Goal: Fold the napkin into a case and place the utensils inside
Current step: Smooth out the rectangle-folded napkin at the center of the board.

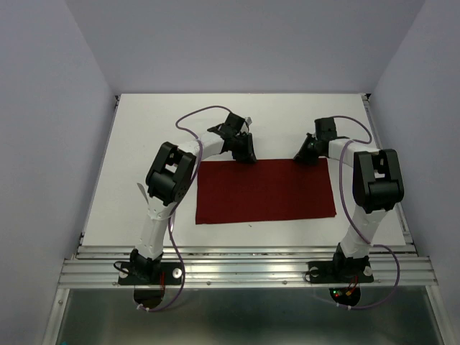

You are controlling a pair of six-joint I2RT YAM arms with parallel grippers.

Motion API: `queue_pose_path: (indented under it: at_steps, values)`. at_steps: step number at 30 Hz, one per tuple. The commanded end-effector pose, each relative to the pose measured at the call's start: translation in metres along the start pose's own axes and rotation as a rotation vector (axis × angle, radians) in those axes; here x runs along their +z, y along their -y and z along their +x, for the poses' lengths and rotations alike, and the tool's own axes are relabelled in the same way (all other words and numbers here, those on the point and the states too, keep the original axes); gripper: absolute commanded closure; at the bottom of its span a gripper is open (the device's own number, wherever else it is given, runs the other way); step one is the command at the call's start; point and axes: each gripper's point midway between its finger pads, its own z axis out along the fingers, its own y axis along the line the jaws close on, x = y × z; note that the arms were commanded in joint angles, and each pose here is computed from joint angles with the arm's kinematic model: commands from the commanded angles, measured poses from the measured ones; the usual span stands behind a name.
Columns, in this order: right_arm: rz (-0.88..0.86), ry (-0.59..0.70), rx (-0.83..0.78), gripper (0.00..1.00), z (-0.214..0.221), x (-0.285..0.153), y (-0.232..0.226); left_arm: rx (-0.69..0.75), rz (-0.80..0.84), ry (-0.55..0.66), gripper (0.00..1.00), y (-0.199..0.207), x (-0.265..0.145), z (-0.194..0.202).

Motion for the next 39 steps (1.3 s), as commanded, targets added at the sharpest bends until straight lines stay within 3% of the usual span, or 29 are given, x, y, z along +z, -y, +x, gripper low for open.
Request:
queue_pose_path:
  at_steps: [1,9,20,33,39]
  values:
    - [0.091,0.054,-0.012,0.85,-0.017,-0.017,0.039,0.034,-0.034,-0.004,0.68,-0.004,-0.002,-0.004]
    - [0.183,0.124,0.080,0.85,-0.044,-0.040,0.094,0.051,-0.042,0.005,0.68,-0.002,-0.005,-0.012]
    - [0.258,0.119,0.122,0.87,-0.042,-0.036,0.124,0.075,-0.088,0.026,0.68,-0.011,-0.018,-0.021]
    - [0.300,0.107,0.165,0.87,-0.039,-0.034,0.146,-0.062,-0.215,0.065,0.68,-0.104,-0.071,-0.024]
    - [0.300,0.107,0.165,0.87,-0.039,-0.034,0.146,-0.105,-0.262,0.101,0.68,-0.128,-0.096,-0.028]
